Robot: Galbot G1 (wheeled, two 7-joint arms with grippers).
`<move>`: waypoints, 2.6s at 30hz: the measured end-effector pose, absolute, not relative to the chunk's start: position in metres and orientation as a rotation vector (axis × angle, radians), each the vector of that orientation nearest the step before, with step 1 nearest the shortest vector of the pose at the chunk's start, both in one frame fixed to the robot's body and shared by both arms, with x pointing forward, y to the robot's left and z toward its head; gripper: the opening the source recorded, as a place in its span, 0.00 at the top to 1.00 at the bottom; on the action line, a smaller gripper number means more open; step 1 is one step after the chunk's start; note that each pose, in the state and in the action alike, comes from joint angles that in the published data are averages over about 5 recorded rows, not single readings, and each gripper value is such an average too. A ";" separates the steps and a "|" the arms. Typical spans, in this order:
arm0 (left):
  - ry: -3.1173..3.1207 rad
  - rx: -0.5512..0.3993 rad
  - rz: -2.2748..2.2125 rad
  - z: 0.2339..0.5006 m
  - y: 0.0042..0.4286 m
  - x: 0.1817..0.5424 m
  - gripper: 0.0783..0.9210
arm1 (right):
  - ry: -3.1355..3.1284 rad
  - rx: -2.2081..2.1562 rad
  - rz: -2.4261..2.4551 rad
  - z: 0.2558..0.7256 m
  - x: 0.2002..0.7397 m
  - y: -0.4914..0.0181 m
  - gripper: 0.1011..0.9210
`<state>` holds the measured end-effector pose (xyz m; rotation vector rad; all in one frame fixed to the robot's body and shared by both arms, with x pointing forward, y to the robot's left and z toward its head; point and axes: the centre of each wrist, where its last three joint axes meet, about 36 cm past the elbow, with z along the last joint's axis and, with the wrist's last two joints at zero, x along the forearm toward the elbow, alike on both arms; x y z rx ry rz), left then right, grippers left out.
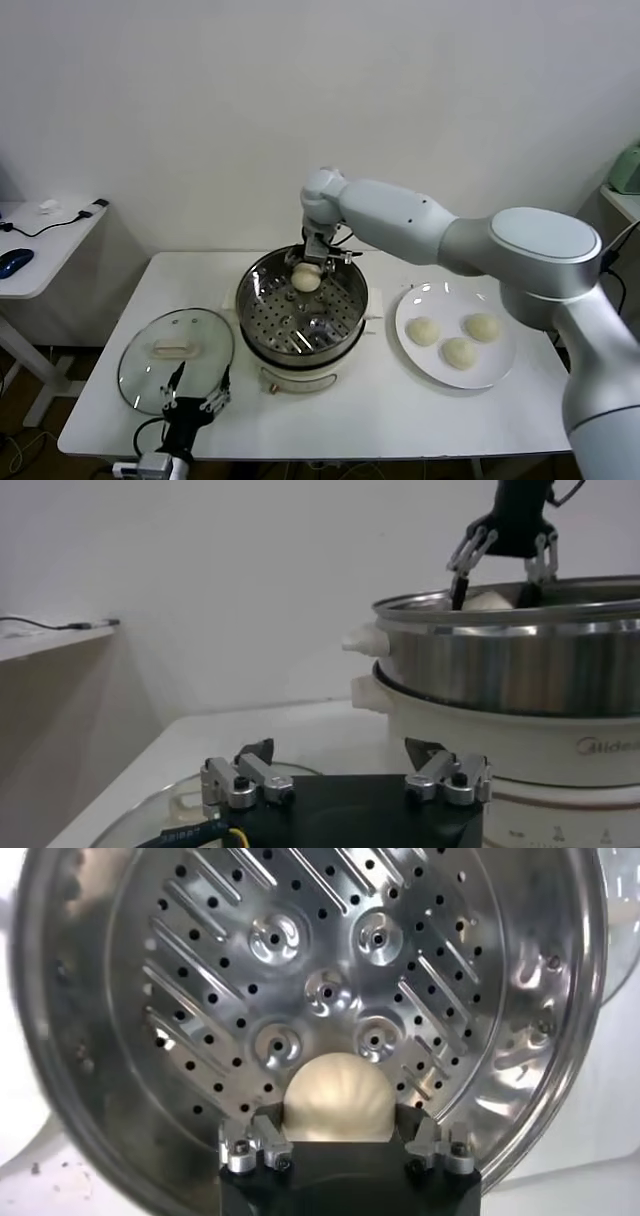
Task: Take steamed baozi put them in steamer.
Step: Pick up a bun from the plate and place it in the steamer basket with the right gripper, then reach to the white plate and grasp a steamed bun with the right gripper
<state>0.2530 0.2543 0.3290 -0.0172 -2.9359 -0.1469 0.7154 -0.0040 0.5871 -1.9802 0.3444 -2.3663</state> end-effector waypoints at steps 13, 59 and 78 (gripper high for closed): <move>-2.933 -0.038 -0.135 0.328 0.247 0.251 0.12 | 0.433 -2.020 -2.308 0.600 0.719 -0.013 0.12; -2.932 -0.034 -0.143 0.331 0.249 0.246 0.12 | 2.505 -2.235 -2.261 0.500 0.654 -0.314 0.12; -2.927 -0.035 -0.141 0.328 0.249 0.246 0.12 | 2.606 -2.178 -2.251 0.454 0.654 -0.304 0.19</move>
